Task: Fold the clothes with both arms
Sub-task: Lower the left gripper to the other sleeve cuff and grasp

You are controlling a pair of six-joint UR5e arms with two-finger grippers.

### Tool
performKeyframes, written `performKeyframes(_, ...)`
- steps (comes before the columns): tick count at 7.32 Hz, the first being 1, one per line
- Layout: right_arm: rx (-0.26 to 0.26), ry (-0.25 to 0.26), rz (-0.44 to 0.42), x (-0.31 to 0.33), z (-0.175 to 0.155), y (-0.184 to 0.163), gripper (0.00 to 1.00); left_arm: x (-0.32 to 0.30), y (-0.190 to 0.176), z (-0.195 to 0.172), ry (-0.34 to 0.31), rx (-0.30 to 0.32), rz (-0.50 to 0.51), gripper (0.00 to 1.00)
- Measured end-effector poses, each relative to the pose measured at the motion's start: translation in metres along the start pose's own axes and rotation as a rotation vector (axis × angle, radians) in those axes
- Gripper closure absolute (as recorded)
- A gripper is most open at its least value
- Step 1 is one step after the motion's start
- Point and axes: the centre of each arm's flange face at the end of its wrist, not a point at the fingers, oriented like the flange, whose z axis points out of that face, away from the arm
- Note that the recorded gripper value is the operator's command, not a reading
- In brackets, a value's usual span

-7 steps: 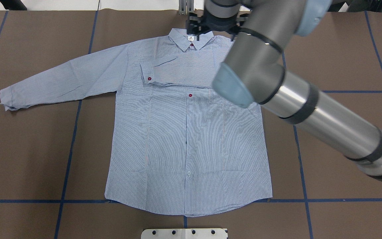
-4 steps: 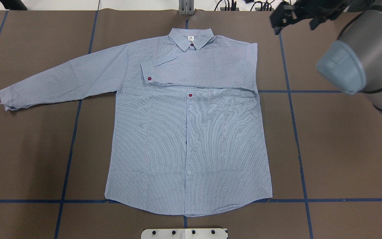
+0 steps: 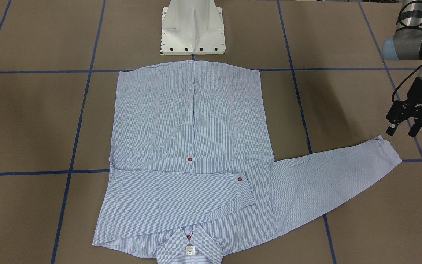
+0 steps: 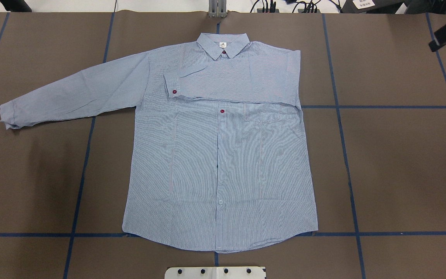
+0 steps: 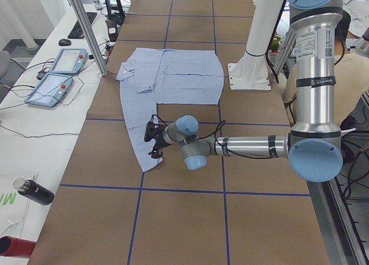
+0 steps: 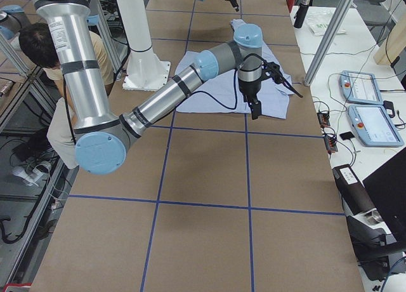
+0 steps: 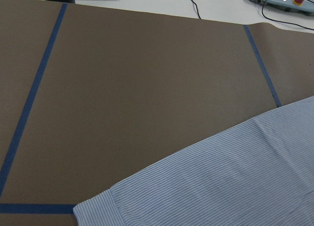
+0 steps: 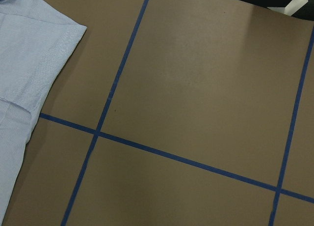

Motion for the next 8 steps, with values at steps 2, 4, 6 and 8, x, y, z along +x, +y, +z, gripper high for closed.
performKeyframes(2,0.004,-0.017,0.004,0.012,0.001,0.011,0.00,-0.005,0.021,0.027,-0.007,-0.006,-0.073,0.25)
performKeyframes(4,0.005,-0.020,0.005,0.014,0.001,0.012,0.00,-0.020,0.039,0.037,0.005,-0.008,-0.091,0.25)
performKeyframes(6,0.007,-0.020,0.005,0.013,0.000,0.012,0.00,-0.032,0.047,0.038,-0.002,-0.013,-0.095,0.25)
performKeyframes(8,0.011,-0.020,0.003,0.012,-0.001,0.011,0.00,-0.045,0.053,0.040,-0.023,-0.022,-0.098,0.25)
